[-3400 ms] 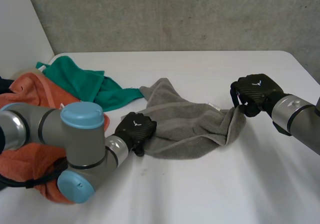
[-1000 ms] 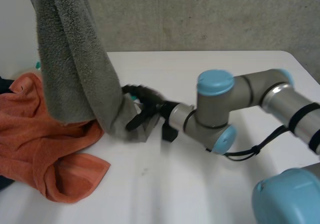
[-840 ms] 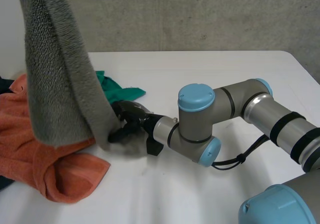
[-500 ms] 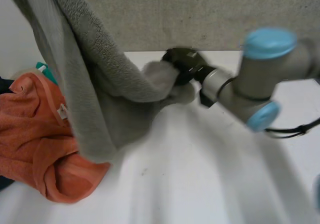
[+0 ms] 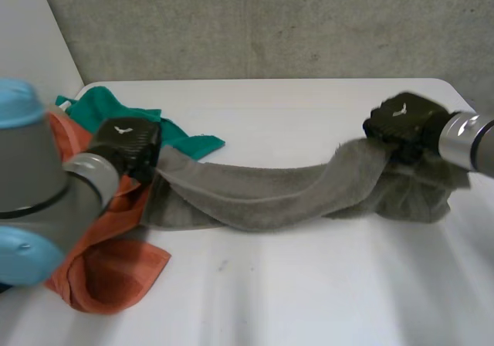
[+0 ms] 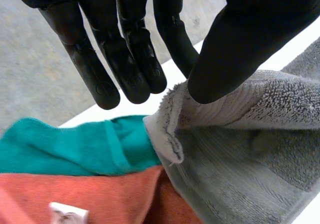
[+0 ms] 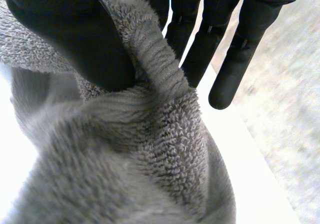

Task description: Fold the laundry.

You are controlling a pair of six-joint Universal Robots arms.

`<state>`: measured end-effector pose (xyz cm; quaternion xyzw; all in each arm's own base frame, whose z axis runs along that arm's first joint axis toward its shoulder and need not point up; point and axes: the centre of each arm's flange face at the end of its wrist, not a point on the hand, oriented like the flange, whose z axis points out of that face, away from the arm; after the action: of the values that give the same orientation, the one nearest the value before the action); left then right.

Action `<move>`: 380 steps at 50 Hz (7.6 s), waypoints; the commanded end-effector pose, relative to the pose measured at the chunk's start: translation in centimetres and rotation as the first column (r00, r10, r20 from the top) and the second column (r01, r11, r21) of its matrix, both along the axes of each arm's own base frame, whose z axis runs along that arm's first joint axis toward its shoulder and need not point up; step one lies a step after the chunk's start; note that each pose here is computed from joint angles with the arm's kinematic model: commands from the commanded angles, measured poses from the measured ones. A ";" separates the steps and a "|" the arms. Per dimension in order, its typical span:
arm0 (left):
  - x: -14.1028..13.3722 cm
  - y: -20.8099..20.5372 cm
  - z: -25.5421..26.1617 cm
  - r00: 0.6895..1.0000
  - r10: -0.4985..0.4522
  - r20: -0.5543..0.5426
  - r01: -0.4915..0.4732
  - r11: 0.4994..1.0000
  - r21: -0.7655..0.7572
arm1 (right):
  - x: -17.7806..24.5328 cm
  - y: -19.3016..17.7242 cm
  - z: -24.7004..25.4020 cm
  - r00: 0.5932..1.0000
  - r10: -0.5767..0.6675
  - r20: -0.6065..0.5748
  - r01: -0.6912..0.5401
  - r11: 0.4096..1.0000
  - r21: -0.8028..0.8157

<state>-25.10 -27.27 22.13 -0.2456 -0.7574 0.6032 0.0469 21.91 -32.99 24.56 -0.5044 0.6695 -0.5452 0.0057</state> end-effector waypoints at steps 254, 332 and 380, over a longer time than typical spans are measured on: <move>-2.8 -9.9 11.7 0.918 -0.088 -0.386 -0.128 0.856 -0.501 | -3.5 -8.5 9.7 0.821 0.164 0.547 0.304 0.686 -0.661; -2.3 -4.5 -11.2 0.928 -0.151 0.342 0.189 0.979 -0.078 | -4.9 -1.8 -10.7 0.958 -0.180 0.221 0.165 0.982 0.087; 1.2 2.9 -1.2 0.939 -0.176 0.295 0.157 0.984 0.085 | -7.8 2.3 -3.6 0.980 -0.199 -0.023 0.198 0.950 0.240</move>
<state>-25.28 -28.86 19.90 -0.3863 -0.7098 0.5881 -0.0329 15.59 -33.18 19.21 -0.3919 0.7506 -0.5310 0.0327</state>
